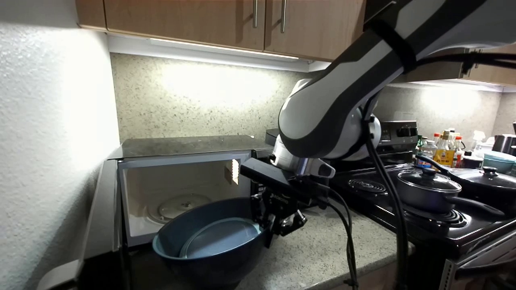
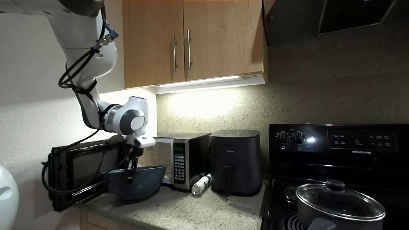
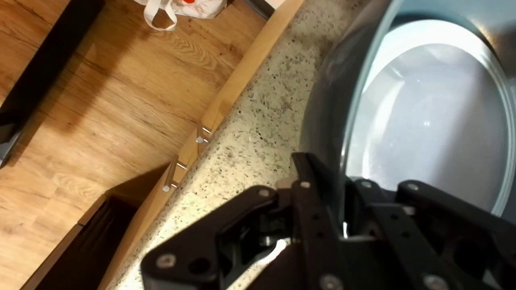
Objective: Remove the bowl from the microwave and put it on top of the microwave
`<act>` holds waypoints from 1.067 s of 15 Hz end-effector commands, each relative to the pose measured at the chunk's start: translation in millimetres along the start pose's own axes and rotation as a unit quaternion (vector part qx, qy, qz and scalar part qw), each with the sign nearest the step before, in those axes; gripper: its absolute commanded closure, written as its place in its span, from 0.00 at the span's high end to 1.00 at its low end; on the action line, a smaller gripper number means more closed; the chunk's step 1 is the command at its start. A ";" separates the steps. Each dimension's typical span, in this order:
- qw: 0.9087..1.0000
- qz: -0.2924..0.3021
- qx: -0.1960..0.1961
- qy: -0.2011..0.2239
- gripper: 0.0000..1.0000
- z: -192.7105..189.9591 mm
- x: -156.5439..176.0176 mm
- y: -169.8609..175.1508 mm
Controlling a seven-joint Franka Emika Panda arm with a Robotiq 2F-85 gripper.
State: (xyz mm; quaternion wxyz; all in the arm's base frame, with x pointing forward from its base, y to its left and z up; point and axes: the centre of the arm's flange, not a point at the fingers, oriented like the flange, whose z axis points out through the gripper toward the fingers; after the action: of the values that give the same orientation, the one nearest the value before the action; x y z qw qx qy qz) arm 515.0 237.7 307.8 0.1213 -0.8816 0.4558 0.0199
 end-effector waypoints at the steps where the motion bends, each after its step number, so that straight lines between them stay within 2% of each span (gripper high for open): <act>1: 0.998 -0.047 0.029 0.012 0.08 -50.5 -30.2 37.5; 4: 0.995 -0.064 0.071 0.022 0.08 -81.2 -46.6 48.8; 8: 0.983 -0.077 0.151 0.071 0.08 -113.4 -57.5 53.9; 12: 0.964 -0.082 0.230 0.108 0.08 -131.5 -57.3 53.4; 16: 0.938 -0.072 0.309 0.139 0.08 -140.8 -45.2 41.1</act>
State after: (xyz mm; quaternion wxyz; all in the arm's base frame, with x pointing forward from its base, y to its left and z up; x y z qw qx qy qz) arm 438.9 227.8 433.7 0.2824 -0.8510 0.3954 -0.1994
